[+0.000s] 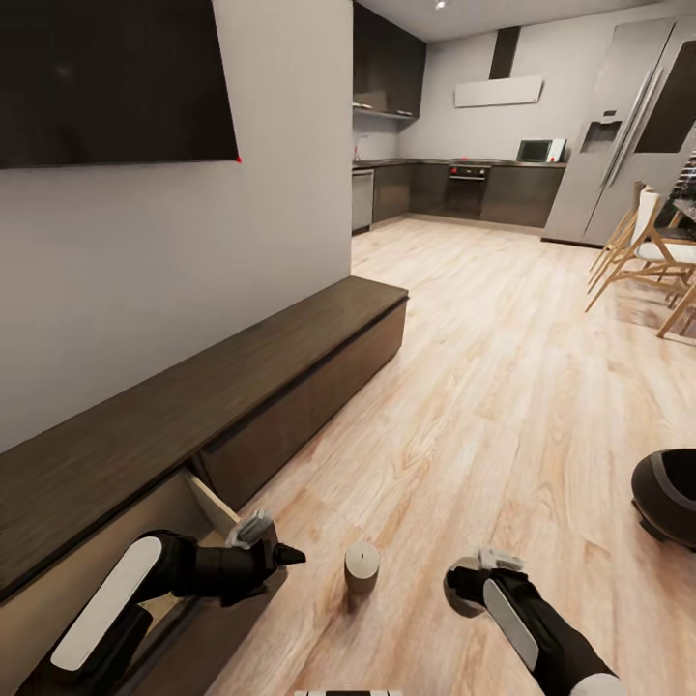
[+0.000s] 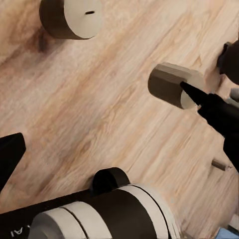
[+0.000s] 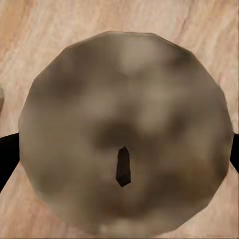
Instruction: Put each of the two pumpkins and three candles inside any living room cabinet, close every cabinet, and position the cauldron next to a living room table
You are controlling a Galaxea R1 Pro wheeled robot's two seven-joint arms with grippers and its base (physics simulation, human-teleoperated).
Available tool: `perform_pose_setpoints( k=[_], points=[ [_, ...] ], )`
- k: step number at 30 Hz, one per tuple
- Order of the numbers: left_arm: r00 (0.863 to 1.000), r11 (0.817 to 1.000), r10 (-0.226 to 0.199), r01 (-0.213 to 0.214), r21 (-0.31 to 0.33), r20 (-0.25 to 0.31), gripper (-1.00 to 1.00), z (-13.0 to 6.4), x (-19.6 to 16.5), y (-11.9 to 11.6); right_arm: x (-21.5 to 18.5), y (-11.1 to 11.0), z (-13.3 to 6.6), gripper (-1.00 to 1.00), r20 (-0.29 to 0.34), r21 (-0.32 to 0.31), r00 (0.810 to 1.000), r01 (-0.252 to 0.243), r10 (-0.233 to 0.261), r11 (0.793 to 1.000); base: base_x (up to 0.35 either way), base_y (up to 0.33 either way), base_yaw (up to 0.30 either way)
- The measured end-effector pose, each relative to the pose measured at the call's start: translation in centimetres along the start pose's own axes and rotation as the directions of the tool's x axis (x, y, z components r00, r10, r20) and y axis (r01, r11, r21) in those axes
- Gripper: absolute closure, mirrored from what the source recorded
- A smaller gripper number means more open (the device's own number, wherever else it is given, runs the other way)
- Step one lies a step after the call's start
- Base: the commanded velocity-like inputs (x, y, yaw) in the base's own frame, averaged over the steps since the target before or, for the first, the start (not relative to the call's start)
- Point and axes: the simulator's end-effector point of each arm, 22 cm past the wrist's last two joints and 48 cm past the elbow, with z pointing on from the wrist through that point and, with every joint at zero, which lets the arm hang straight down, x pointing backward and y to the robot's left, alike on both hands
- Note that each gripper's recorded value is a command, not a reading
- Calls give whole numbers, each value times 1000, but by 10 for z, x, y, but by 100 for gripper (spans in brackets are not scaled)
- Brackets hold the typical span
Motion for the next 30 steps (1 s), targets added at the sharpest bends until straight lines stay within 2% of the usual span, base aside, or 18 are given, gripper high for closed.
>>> perform_pose_setpoints(
  k=[2, 5, 6, 9, 10, 11, 13, 15, 19, 24, 30],
  points=[
    [1000, 995, 9, -8, -95, 8, -100, 1, -8, 2, -25, -11, -14, 100, -4, 28, 999, -34, 34, 999, 0, 0, 0],
    [1000, 976, 9, -9, -218, 3, -100, 2, -7, 8, -47, -13, -31, 100, -26, 26, 999, -43, 44, 999, 0, 0, 0],
    [1000, 960, 15, -12, -279, 8, -100, 1, -8, 12, -59, -13, -40, 100, -21, 20, 999, -41, 41, 999, 0, 0, 0],
    [999, 919, 35, -22, -393, 25, -100, 0, -12, 20, -77, -9, -55, 100, -6, 4, 999, -38, 38, 999, 0, 0, 0],
    [999, 890, 39, -23, -455, 25, -100, 3, -11, 29, -81, -8, -59, 100, -3, 0, 999, -37, 37, 999, 0, 0, 0],
    [999, 869, 43, -25, -494, 26, -100, 4, -10, 35, -83, -8, -61, 100, -1, -1, 999, -37, 37, 999, 0, 0, 0],
    [998, 827, 57, -25, -562, 39, -100, 5, -11, 39, -87, -7, -66, 100, 0, -2, 999, -39, 39, 999, 0, 0, 0],
    [996, 805, 67, -22, -592, 55, -100, 5, -13, 35, -90, -7, -69, 100, 1, -2, 999, -41, 41, 999, 0, 0, 0],
    [997, 791, 59, -11, -611, 59, -100, 4, -12, 31, -96, -10, -76, 100, 2, -1, 998, -59, 59, 998, 0, 0, 0],
    [996, 796, 45, 13, -605, 80, -100, 6, -13, 27, -94, -18, -75, 100, -3, 5, 996, -85, 85, 996, 0, 0, -7],
    [995, 794, 80, -25, -607, 63, -100, 12, -8, 19, -91, -20, -74, 100, -6, 10, 996, -86, 86, 996, 0, -162, -206]
  ],
)
